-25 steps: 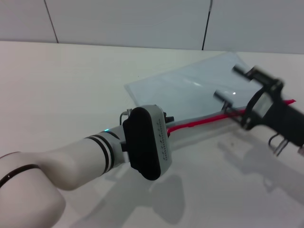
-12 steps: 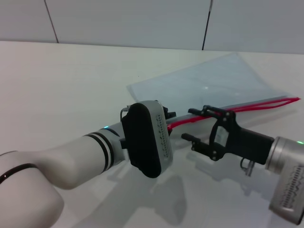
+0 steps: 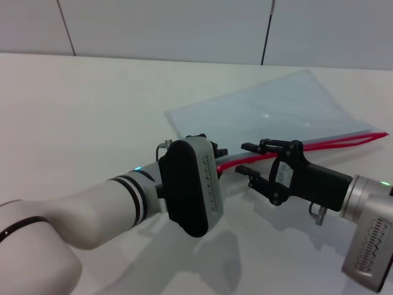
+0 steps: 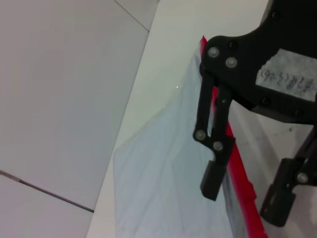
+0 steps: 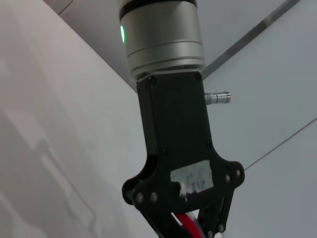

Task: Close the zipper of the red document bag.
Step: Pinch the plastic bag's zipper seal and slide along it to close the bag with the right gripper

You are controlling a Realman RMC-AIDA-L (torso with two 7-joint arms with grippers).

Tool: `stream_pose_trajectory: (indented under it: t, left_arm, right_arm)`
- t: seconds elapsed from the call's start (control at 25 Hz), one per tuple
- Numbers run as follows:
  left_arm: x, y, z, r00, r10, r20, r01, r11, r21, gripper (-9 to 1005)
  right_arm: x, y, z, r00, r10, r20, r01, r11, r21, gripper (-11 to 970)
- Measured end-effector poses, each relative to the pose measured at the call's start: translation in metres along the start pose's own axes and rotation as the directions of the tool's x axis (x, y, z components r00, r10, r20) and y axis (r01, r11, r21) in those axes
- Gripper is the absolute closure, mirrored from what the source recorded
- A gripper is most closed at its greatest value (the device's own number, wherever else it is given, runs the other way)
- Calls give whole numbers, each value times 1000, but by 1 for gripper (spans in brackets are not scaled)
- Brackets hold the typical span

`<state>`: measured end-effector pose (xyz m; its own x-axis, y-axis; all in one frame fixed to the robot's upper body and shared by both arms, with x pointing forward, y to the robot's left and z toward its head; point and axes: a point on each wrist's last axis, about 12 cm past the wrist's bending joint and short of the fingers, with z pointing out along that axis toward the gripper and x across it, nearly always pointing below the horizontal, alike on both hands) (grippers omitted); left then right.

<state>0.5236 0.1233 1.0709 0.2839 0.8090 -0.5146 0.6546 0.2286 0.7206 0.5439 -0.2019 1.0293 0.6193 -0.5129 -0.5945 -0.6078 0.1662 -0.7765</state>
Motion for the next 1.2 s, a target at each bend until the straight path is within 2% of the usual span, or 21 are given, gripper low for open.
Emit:
stream_pose_trajectory:
  t: [0.2, 0.4, 1.2]
  left_arm:
    - [0, 0, 0, 1000, 6, 2, -6, 1000, -1, 946]
    - [-3, 0, -1, 1000, 8, 9, -8, 1000, -5, 947]
    - [-3, -1, -3, 1000, 14, 9, -14, 1000, -4, 950]
  right_arm:
    - [1, 0, 0, 999, -35, -13, 35, 999, 15, 480]
    - [0, 2, 1, 999, -47, -16, 47, 999, 17, 638]
    - [0, 4, 4, 996, -81, -29, 81, 997, 11, 775]
